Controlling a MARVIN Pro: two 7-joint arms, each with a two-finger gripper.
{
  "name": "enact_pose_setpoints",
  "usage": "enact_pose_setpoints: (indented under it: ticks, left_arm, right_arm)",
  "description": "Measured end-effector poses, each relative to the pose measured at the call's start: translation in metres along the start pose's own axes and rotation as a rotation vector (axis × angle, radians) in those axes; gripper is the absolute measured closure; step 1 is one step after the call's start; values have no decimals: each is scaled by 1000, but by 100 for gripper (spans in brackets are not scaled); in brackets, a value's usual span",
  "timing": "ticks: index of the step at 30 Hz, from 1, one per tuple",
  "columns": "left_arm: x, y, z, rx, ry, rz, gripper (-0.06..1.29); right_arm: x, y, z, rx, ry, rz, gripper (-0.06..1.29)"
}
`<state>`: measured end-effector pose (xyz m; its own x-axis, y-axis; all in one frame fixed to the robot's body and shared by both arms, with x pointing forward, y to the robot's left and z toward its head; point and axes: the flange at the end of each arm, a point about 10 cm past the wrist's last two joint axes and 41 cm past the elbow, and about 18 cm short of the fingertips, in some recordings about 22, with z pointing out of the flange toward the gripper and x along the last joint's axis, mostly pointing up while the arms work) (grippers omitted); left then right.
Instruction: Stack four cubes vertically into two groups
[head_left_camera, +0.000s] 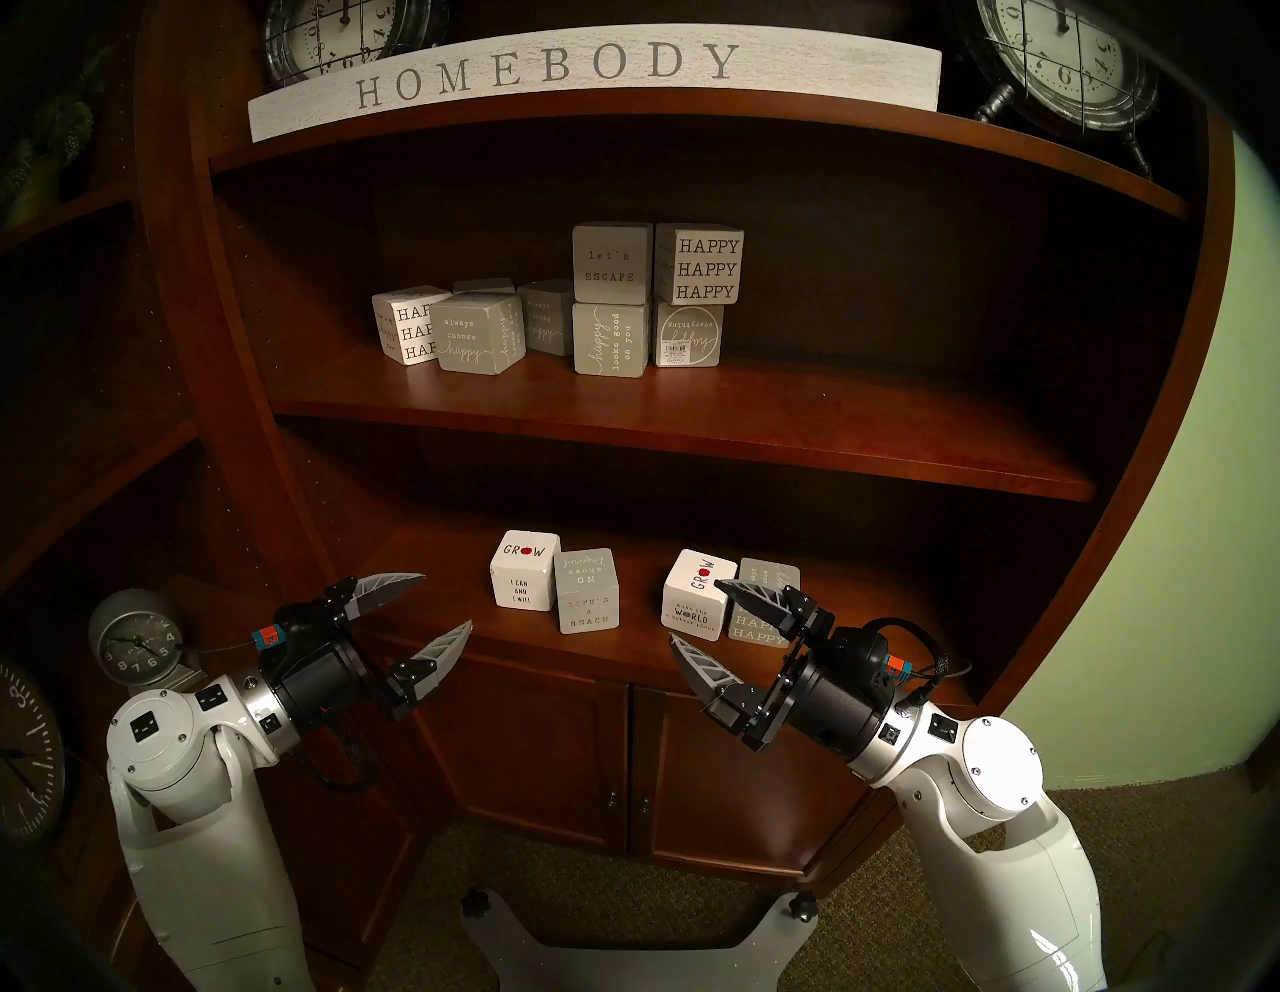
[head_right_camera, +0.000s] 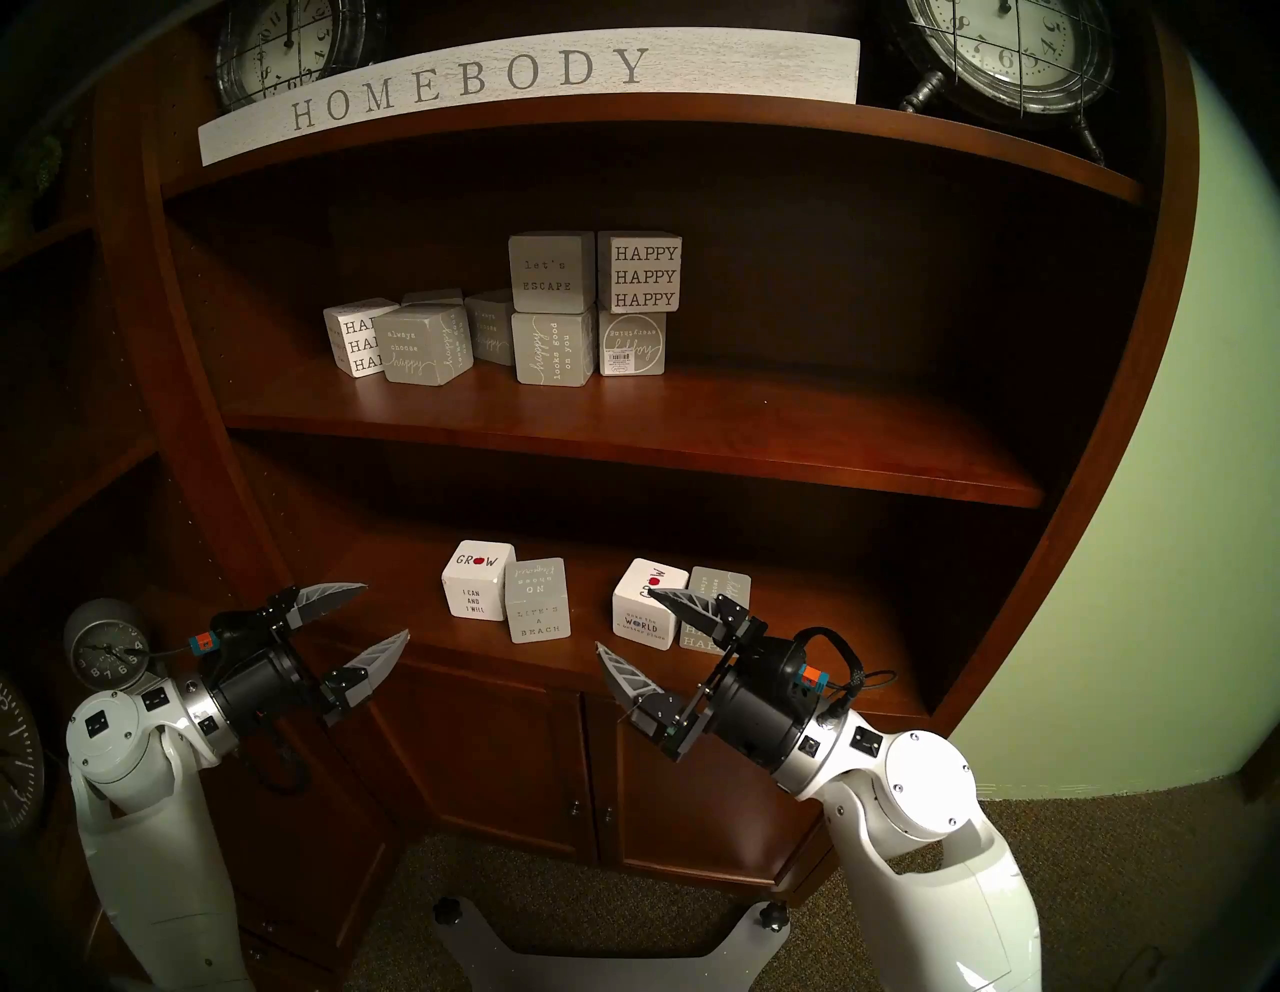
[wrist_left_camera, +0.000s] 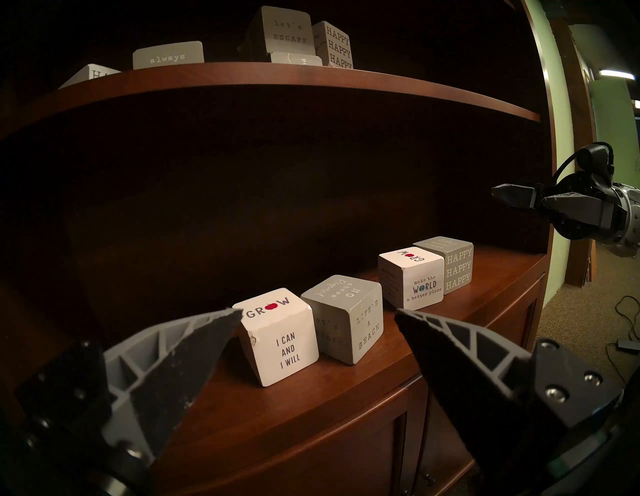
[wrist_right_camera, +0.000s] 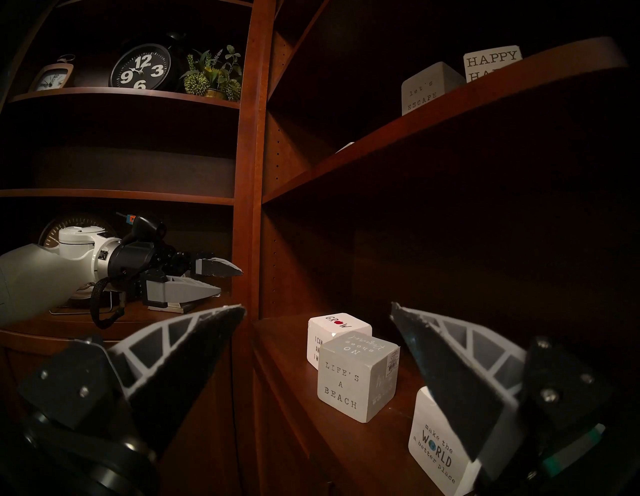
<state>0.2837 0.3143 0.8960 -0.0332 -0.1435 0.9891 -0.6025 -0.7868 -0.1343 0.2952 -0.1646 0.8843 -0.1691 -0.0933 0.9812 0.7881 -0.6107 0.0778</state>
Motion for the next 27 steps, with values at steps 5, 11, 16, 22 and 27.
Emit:
enact_pose_setpoints:
  ticks: [5,11,16,22,27]
  left_arm:
    - [0,0,0,0,0,-1,1]
    - [-1,0,0,0,-1,-1,1]
    - [-1,0,0,0,-1,-1,1]
    - [-1,0,0,0,-1,-1,1]
    - [-1,0,0,0,-1,-1,1]
  right_arm:
    - [-1,5,-1,-121,-31,-29,4]
    - [-9,3,3,-256,-60,-12,4]
    - [-17,5,9,-370,-67,3,4]
    - [-23,12,11,-507,-59,4,4]
    - [-23,14,14,-600,-57,0,4]
